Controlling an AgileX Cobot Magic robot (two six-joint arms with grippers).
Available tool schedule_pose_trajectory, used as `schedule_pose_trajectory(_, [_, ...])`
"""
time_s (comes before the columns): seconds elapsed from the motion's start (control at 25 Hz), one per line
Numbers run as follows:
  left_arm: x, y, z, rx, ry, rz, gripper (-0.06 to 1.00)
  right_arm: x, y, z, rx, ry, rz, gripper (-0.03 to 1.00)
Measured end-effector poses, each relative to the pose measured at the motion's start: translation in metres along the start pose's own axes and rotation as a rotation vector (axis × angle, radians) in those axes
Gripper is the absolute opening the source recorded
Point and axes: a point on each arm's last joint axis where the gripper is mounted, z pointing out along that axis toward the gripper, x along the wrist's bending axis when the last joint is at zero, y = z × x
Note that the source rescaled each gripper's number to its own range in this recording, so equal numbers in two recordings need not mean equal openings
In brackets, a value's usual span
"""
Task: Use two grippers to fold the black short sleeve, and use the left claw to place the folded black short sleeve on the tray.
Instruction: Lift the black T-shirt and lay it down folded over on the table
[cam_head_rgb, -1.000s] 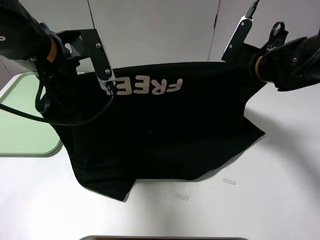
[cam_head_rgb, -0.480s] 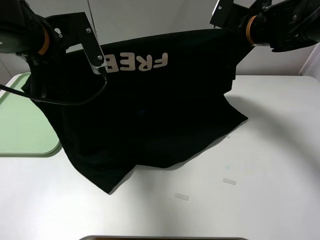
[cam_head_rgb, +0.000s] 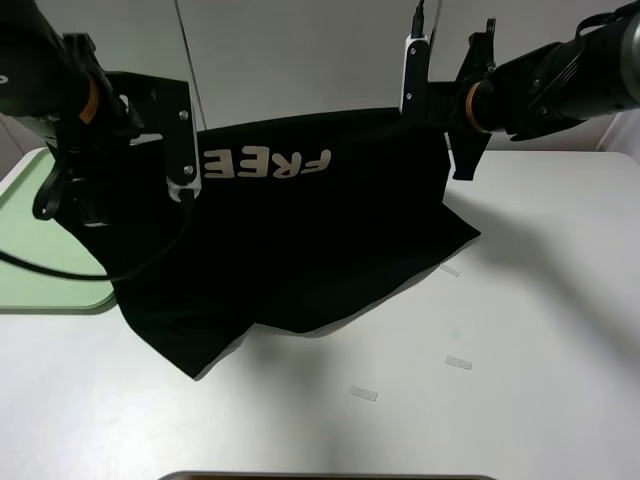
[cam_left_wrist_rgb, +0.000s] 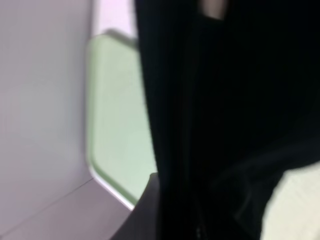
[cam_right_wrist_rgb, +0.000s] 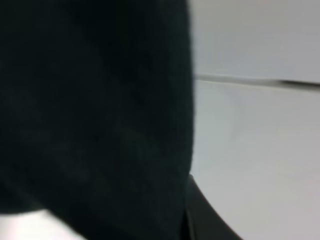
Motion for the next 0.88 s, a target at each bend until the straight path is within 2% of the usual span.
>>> schedule_pose_trajectory(0.08, [-0.008,-0.001,0.0,0.001,-0.087,0.092,0.0,0.005,0.0,0.005,0.003,0.017,-0.039,0.0])
schedule_pose_trajectory(0.12, [-0.016,0.0,-0.001,-0.013,-0.181,0.169,0.0,0.008,0.001,0.007,0.003,0.029,-0.051,0.0])
schedule_pose_trajectory(0.24, [-0.031,0.002,-0.005,-0.074,-0.344,0.262,0.0,0.015,0.001,0.013,0.005,0.058,-0.085,0.0])
schedule_pose_trajectory(0.36, [-0.042,0.005,-0.01,-0.15,-0.454,0.351,0.0,0.022,0.001,0.017,0.009,0.087,-0.123,0.0])
schedule_pose_trajectory(0.52, [-0.046,0.008,-0.012,-0.194,-0.498,0.383,0.0,0.029,0.001,0.021,0.011,0.126,-0.147,0.0])
schedule_pose_trajectory(0.72, [-0.048,0.006,-0.013,-0.188,-0.534,0.386,0.03,0.033,0.004,0.021,-0.016,0.154,-0.109,0.01])
schedule_pose_trajectory(0.8, [-0.05,0.005,-0.014,-0.184,-0.554,0.385,0.13,0.033,0.005,0.021,-0.023,0.16,-0.089,0.09])
schedule_pose_trajectory(0.84, [-0.05,0.005,-0.014,-0.184,-0.554,0.385,0.13,0.034,0.005,0.021,-0.022,0.163,-0.08,0.17])
schedule_pose_trajectory(0.88, [-0.051,0.004,-0.014,-0.176,-0.568,0.389,0.23,0.034,0.004,0.021,-0.018,0.165,-0.072,0.31])
